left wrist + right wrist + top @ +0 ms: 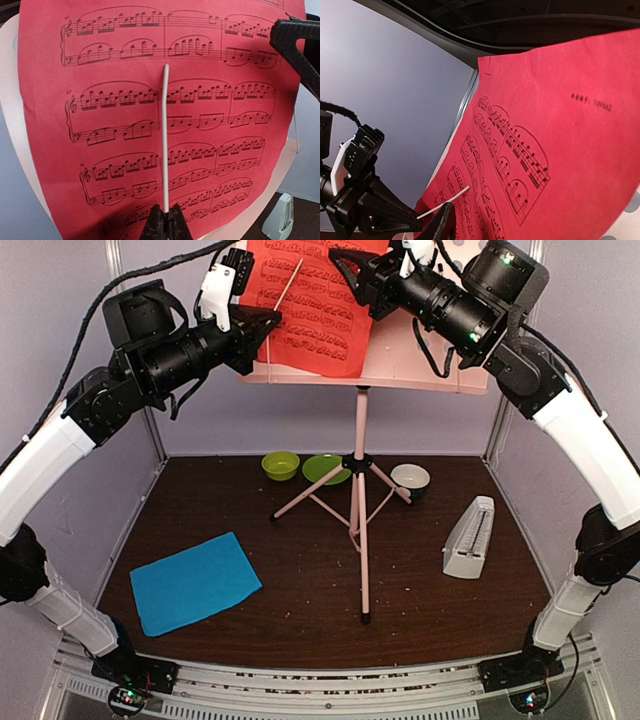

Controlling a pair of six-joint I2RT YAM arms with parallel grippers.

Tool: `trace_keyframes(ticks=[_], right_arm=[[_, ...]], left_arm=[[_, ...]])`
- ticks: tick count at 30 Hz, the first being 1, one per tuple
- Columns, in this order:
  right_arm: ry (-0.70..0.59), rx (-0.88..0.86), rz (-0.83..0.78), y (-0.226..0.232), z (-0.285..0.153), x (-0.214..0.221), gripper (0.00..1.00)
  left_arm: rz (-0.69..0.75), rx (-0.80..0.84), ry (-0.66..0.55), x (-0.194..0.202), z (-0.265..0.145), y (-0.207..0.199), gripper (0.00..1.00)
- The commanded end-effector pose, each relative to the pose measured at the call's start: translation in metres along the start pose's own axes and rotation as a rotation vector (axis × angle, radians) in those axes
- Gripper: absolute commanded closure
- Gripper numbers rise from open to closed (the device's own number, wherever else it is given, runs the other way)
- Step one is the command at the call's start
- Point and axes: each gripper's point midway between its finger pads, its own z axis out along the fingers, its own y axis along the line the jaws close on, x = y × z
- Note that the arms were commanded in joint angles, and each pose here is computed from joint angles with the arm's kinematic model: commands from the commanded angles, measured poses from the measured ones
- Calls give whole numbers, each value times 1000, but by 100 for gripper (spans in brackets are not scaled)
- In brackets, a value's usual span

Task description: Set up the instrument practice props

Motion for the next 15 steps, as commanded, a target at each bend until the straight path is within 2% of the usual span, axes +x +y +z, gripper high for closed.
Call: trace_keyframes(ticks=[1, 8, 15], right_arm=[[-54, 36, 19, -13, 0, -16, 55], [-83, 73, 49, -24, -1, -23, 33], [-79, 77, 62, -25, -2, -21, 29]], left_arm=[[24, 33, -65, -14, -2, -6, 100], [30, 48, -66, -12, -1, -9, 100], [38, 29, -50, -9, 1, -6, 100]])
